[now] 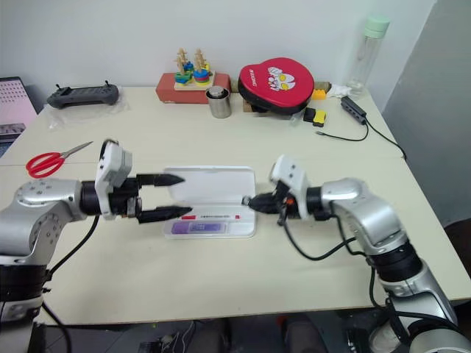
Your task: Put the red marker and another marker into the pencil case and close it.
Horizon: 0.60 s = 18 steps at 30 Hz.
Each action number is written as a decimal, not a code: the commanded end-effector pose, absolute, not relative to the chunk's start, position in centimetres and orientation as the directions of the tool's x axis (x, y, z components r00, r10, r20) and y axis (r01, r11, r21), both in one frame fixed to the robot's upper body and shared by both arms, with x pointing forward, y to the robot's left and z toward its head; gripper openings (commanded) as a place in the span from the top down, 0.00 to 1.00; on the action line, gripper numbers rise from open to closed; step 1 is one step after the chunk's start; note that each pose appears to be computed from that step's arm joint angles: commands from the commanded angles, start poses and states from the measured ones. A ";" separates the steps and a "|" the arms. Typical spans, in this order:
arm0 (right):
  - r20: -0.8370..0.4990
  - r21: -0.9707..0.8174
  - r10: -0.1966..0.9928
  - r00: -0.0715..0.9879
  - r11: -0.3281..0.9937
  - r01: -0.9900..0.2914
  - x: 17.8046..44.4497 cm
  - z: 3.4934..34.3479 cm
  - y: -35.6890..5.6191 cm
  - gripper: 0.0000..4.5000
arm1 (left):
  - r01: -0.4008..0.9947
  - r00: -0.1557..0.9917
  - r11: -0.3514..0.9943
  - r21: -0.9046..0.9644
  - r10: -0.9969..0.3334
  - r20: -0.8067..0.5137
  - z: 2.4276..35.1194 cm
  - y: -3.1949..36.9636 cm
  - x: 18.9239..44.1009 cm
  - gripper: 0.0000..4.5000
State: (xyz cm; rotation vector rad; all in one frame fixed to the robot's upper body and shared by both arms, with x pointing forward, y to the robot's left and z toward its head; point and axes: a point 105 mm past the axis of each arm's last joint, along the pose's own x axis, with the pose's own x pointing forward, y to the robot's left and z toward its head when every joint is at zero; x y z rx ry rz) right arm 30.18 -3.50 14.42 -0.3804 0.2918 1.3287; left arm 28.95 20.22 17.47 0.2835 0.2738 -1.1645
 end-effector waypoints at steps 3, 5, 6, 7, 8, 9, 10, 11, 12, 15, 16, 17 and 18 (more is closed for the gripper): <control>-0.484 -0.144 0.841 0.241 0.195 -0.970 31.5 12.5 -2.4 0.94 | 0.939 0.344 0.310 0.148 -0.858 -0.382 18.4 20.3 28.0 0.00; -0.498 -0.148 0.834 0.239 0.189 -0.971 31.7 12.1 -2.4 0.94 | 0.940 0.341 0.305 0.153 -0.860 -0.380 18.5 20.1 27.9 0.00; -0.504 -0.149 0.830 0.239 0.189 -0.971 31.8 11.9 -2.3 0.94 | 0.940 0.341 0.304 0.154 -0.860 -0.380 18.5 20.1 27.8 0.00; -0.510 -0.151 0.826 0.239 0.188 -0.971 31.8 11.8 -2.4 0.94 | 0.940 0.340 0.304 0.155 -0.861 -0.379 18.5 20.0 27.8 0.00; -0.516 -0.154 0.822 0.240 0.187 -0.970 31.9 11.6 -2.4 0.94 | 0.940 0.341 0.304 0.158 -0.861 -0.376 18.6 19.9 27.8 0.00; -0.519 -0.155 0.819 0.243 0.189 -0.970 32.0 11.5 -2.4 0.94 | 0.939 0.343 0.304 0.162 -0.862 -0.372 18.6 19.8 27.8 0.00; -0.519 -0.155 0.819 0.243 0.190 -0.970 32.1 11.5 -2.3 0.94 | 0.939 0.342 0.303 0.162 -0.865 -0.367 18.7 19.7 27.8 0.00; -0.519 -0.154 0.821 0.240 0.187 -0.970 32.0 11.5 -2.3 0.94 | 0.939 0.342 0.303 0.163 -0.867 -0.363 18.8 19.6 27.8 0.00; -0.517 -0.154 0.822 0.239 0.186 -0.971 32.0 11.6 -2.3 0.86 | 0.939 0.342 0.303 0.164 -0.869 -0.357 18.9 19.5 27.8 0.00; -0.514 -0.155 0.824 0.237 0.183 -0.971 32.1 11.8 -2.3 0.72 | 0.937 0.346 0.306 0.167 -0.874 -0.341 19.3 19.4 27.8 0.00; -0.513 -0.155 0.825 0.236 0.182 -0.971 32.1 11.8 -2.3 0.66 | 0.937 0.347 0.307 0.168 -0.875 -0.337 19.4 19.3 27.9 0.00; -0.511 -0.156 0.826 0.237 0.181 -0.971 32.1 11.9 -2.3 0.63 | 0.936 0.348 0.308 0.169 -0.876 -0.335 19.5 19.3 27.9 0.00; -0.509 -0.158 0.827 0.238 0.182 -0.971 32.1 11.9 -2.3 0.56 | 0.936 0.349 0.309 0.169 -0.876 -0.333 19.5 19.2 27.9 0.00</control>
